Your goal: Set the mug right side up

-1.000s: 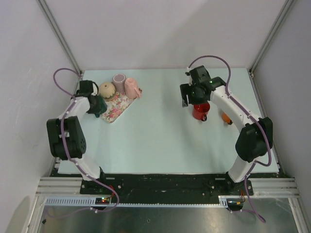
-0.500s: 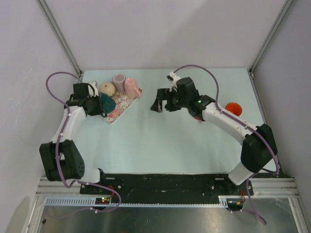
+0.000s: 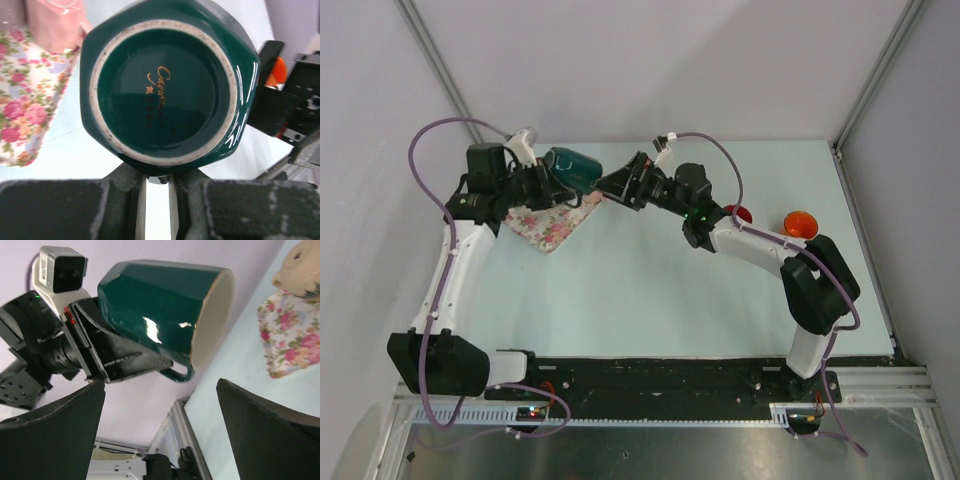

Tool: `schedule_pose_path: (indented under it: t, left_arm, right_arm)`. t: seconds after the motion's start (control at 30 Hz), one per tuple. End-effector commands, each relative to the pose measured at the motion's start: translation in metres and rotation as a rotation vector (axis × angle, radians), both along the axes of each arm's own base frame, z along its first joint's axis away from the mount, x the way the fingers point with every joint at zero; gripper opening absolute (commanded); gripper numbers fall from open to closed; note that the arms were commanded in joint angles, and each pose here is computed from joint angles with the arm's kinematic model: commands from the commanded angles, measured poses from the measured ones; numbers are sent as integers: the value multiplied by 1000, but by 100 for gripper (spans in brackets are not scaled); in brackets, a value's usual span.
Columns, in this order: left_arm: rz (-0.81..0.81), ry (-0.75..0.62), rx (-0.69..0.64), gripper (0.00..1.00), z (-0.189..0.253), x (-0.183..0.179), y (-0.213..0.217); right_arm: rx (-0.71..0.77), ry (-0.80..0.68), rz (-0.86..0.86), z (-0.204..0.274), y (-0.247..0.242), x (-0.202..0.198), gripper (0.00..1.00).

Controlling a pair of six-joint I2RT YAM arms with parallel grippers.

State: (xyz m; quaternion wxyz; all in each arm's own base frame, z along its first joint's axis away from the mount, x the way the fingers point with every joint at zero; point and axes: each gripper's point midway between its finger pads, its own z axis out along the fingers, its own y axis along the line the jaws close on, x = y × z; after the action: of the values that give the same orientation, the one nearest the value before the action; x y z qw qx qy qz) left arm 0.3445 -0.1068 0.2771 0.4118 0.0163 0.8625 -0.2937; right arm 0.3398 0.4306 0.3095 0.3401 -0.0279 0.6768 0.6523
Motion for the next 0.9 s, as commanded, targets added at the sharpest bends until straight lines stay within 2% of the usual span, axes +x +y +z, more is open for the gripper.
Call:
schedule_pose_path:
  t: [0.0, 0.17, 0.23, 0.3, 0.33, 0.37, 0.4, 0.43, 0.47, 0.5, 0.53, 0.57, 0.63, 0.73, 0.87]
  left_arm:
    - [-125, -117, -118, 0, 58, -15, -35]
    - [-214, -96, -152, 0, 58, -29, -60]
    - [-248, -82, -164, 0, 56, -36, -68]
    - [-269, -66, -168, 0, 51, -40, -73]
    - [-273, -66, -161, 0, 48, -40, -73]
    - [-268, -67, -150, 0, 45, -39, -72]
    - [-266, -78, -132, 5, 43, -38, -70]
    - [-247, -88, -105, 25, 40, -35, -66]
    - [-230, -101, -70, 44, 37, -32, -61]
    - [-204, -113, -31, 70, 34, -28, -55]
    - [-182, -125, 18, 85, 29, -24, -47]
    - [-137, -133, 80, 92, 23, -18, -36]
    - [-52, -142, 208, 98, 12, -7, -12]
    - [40, -147, 381, 99, -1, 5, 20]
    - [4, -149, 542, 100, -19, 16, 41]
  right_arm:
    - [210, -47, 67, 56, 1, -14, 98]
    - [254, -53, 84, 67, 1, -16, 94]
    - [280, -68, 101, 72, 0, -19, 83]
    - [296, -83, 110, 78, -2, -21, 55]
    - [291, -82, 109, 78, -3, -21, 33]
    - [284, -91, 106, 80, -5, -21, 17]
    - [262, -83, 97, 76, -7, -18, 9]
    - [238, -96, 84, 77, -10, -17, 4]
    - [193, -78, 56, 69, -13, -12, 2]
    - [141, -96, 22, 67, -19, -9, 1]
    - [65, -73, -36, 54, -24, -1, 1]
    - [-8, -105, -95, 51, -33, 4, 0]
    - [-230, -109, -221, 23, -55, 17, 0]
    - [-566, -113, -354, -16, -93, 30, 0]
    - [-976, -63, -311, -81, -127, 35, 0]
